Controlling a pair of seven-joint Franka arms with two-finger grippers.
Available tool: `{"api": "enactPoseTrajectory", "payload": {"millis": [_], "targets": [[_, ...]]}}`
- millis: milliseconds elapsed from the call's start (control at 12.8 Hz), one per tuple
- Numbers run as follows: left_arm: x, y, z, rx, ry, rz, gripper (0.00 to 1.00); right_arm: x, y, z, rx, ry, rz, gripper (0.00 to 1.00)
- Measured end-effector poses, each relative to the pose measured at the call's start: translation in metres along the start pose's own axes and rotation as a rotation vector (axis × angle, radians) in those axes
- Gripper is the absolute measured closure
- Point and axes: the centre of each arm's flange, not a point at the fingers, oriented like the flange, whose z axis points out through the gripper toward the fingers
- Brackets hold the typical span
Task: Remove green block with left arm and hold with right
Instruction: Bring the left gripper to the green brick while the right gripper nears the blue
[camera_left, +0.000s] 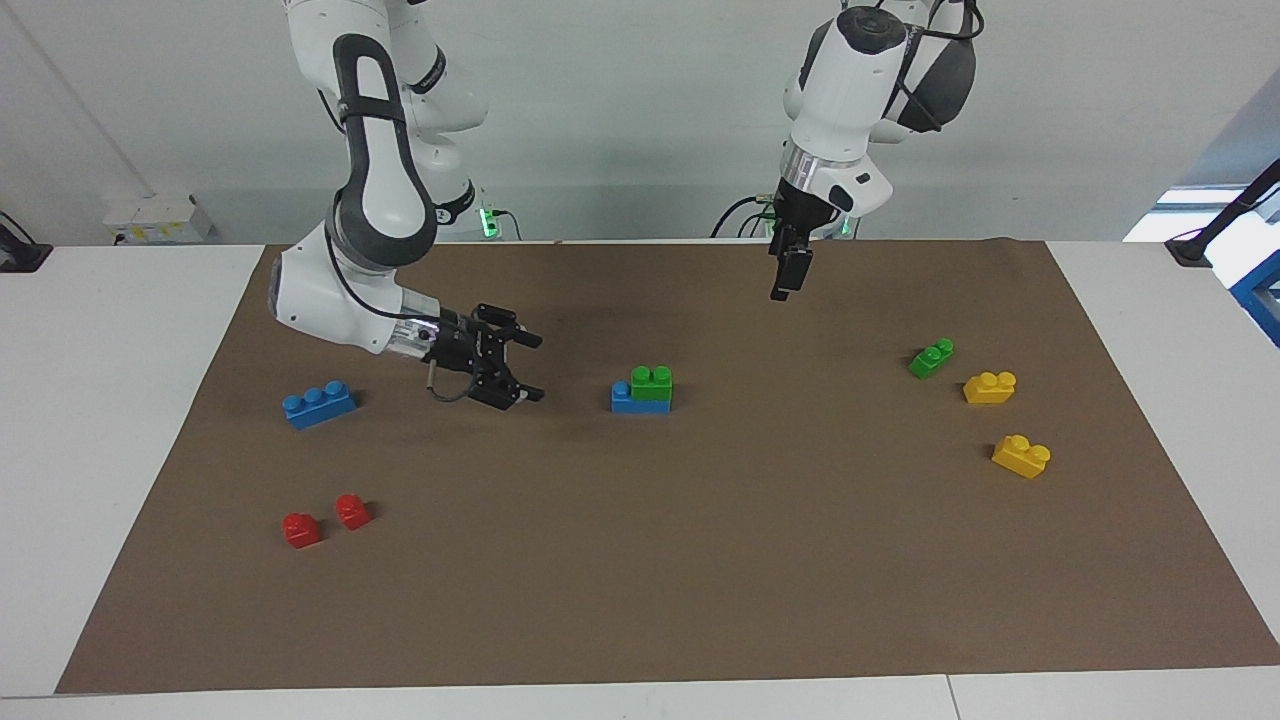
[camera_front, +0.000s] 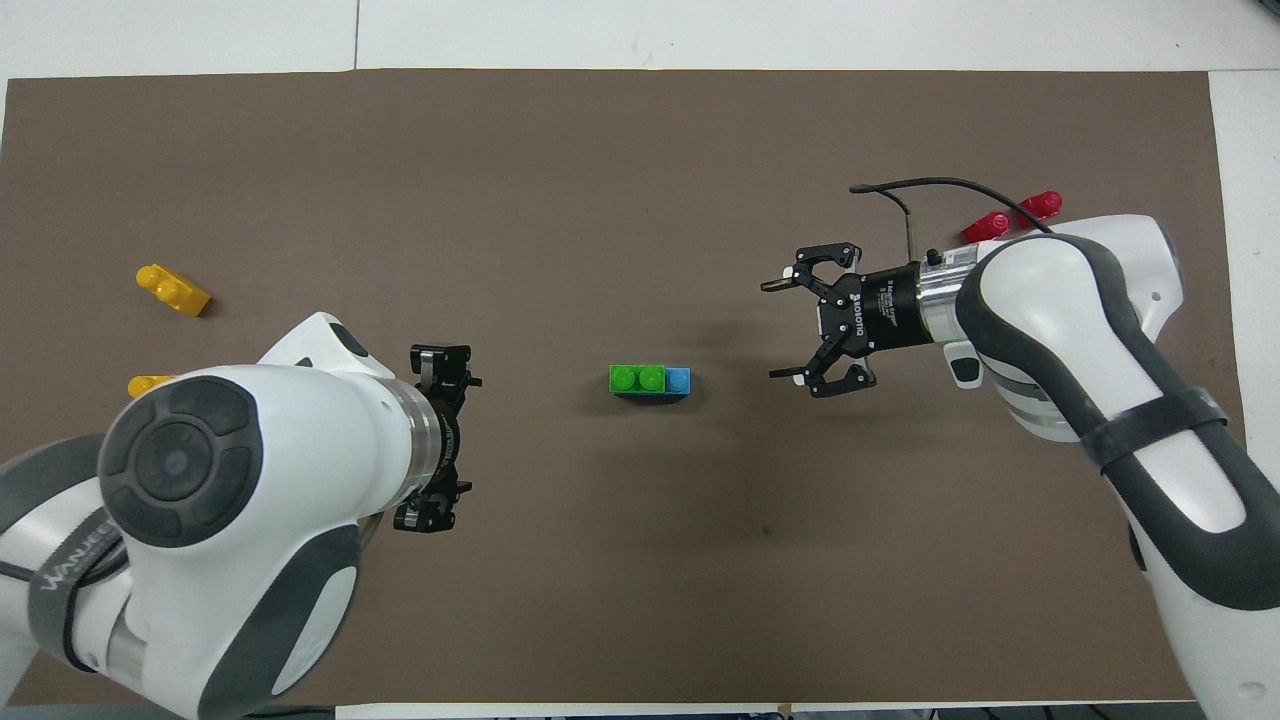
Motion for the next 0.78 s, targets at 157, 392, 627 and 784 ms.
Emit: {"api": "enactPoseTrajectory", "payload": {"millis": [157,392,627,784], "targets": [[-0.021,0.001,0.019,0.0,-0.003,-0.032,0.0,0.001,-0.005,0.024,0.012,0.003,0.01,0.0],[-0.05,0.004,0.054,-0.004,-0.007,-0.09,0.0,0.0,-0.01,0.041,0.025,0.007,0.013,0.0],[-0.07,0.005,0.077,-0.008,-0.011,-0.136,0.0,-0.005,-0.013,0.059,0.053,0.021,0.012,0.0],[-0.08,0.008,0.084,-0.018,-0.019,-0.153,0.0,-0.003,-0.01,0.073,0.043,0.033,0.012,0.0]]}}
